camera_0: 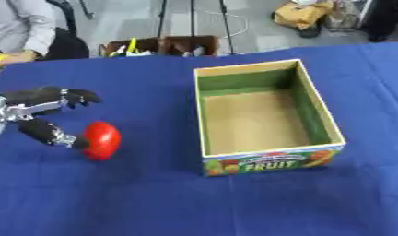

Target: Pick up objects on the table and place them in the box.

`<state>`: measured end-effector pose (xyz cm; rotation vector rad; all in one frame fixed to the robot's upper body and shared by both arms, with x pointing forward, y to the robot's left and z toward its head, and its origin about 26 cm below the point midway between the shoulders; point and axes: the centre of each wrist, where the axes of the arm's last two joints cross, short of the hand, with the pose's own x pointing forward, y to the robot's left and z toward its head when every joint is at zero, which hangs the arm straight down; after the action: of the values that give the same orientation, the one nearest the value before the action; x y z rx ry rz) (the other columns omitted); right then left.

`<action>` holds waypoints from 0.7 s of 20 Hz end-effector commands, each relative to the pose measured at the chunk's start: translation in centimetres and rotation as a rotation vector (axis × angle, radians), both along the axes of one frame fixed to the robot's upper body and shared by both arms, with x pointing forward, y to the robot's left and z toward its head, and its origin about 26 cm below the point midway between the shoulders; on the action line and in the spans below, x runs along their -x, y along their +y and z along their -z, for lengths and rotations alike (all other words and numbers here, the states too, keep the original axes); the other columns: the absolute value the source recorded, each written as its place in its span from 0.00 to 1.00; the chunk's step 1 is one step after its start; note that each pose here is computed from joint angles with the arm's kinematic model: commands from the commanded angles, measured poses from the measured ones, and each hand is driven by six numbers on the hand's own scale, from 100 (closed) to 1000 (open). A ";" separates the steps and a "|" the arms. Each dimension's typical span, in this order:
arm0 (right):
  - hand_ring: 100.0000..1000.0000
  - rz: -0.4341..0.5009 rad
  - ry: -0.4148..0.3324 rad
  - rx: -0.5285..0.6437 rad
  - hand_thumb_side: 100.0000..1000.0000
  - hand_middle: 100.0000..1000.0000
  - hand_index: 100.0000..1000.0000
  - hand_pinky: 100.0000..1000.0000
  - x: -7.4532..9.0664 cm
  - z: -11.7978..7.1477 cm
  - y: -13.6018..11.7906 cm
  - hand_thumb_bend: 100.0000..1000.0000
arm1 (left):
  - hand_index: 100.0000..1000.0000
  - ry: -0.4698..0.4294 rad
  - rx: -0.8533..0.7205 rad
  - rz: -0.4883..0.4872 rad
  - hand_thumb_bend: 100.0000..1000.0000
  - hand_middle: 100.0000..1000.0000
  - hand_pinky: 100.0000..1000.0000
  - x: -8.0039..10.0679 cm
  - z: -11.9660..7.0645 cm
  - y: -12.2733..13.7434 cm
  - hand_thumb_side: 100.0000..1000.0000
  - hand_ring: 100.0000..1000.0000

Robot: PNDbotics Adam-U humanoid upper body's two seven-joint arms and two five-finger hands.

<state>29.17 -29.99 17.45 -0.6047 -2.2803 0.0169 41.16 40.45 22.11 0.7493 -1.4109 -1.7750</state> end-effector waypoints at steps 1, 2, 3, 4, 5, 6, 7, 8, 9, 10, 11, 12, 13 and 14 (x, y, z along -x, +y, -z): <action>0.00 -0.005 -0.025 0.026 0.72 0.13 0.33 0.12 0.3 -0.9 -0.1 0.00 | 1.00 0.172 -0.376 0.285 0.67 0.93 0.74 0.5 -1.4 0.9 0.83 0.85; 0.00 -0.006 -0.025 0.026 0.72 0.13 0.33 0.12 0.2 -0.9 -0.1 0.00 | 1.00 0.176 -0.388 0.288 0.68 0.93 0.74 0.6 -1.4 0.9 0.83 0.85; 0.00 -0.006 -0.025 0.026 0.72 0.13 0.33 0.12 0.2 -0.9 -0.1 0.00 | 1.00 0.180 -0.403 0.290 0.68 0.93 0.74 0.7 -1.3 0.9 0.83 0.85; 0.00 -0.006 -0.025 0.026 0.72 0.13 0.33 0.12 0.2 -0.9 -0.1 0.00 | 1.00 0.185 -0.418 0.291 0.68 0.93 0.74 0.8 -1.3 0.9 0.82 0.85; 0.00 -0.006 -0.025 0.026 0.72 0.13 0.33 0.12 0.2 -0.9 -0.1 0.00 | 1.00 0.189 -0.429 0.293 0.68 0.92 0.74 0.9 -1.2 0.9 0.82 0.85; 0.00 -0.007 -0.025 0.026 0.72 0.13 0.33 0.12 0.2 -0.9 -0.1 0.00 | 1.00 0.191 -0.436 0.296 0.68 0.91 0.74 0.9 -1.1 0.8 0.82 0.84; 0.00 -0.007 -0.024 0.026 0.72 0.13 0.33 0.12 0.2 -0.9 0.0 0.00 | 1.00 0.192 -0.438 0.298 0.68 0.91 0.74 0.9 -1.1 0.8 0.82 0.84; 0.00 -0.007 -0.024 0.026 0.72 0.13 0.33 0.12 0.2 -0.9 0.0 0.00 | 1.00 0.192 -0.439 0.300 0.68 0.91 0.74 0.9 -1.1 0.8 0.82 0.84; 0.00 -0.007 -0.024 0.026 0.72 0.13 0.33 0.12 0.2 -0.9 0.0 0.00 | 1.00 0.192 -0.439 0.301 0.68 0.91 0.74 1.0 -1.1 0.7 0.82 0.84; 0.00 -0.007 -0.024 0.026 0.72 0.13 0.33 0.12 0.2 -0.9 0.0 0.00 | 1.00 0.191 -0.439 0.301 0.68 0.91 0.74 1.0 -1.1 0.7 0.82 0.84; 0.00 -0.007 -0.024 0.026 0.72 0.13 0.33 0.12 0.2 -0.9 0.0 0.00 | 1.00 0.191 -0.439 0.301 0.68 0.91 0.74 1.0 -1.1 0.7 0.82 0.84; 0.00 -0.007 -0.024 0.026 0.72 0.13 0.33 0.12 0.2 -0.9 0.0 0.00 | 1.00 0.191 -0.439 0.301 0.68 0.91 0.74 1.0 -1.1 0.7 0.82 0.84; 0.00 -0.008 -0.024 0.026 0.72 0.13 0.33 0.12 0.2 -0.9 0.0 0.00 | 1.00 0.195 -0.440 0.302 0.69 0.89 0.74 0.9 -1.0 0.7 0.82 0.84; 0.00 -0.009 -0.023 0.026 0.72 0.13 0.33 0.12 0.2 -0.9 0.0 0.00 | 1.00 0.207 -0.446 0.302 0.69 0.89 0.74 0.9 -0.6 0.7 0.82 0.84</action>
<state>29.17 -29.98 17.45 -0.6025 -2.2757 0.0218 40.69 40.16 21.08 0.7530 -1.3532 -1.8486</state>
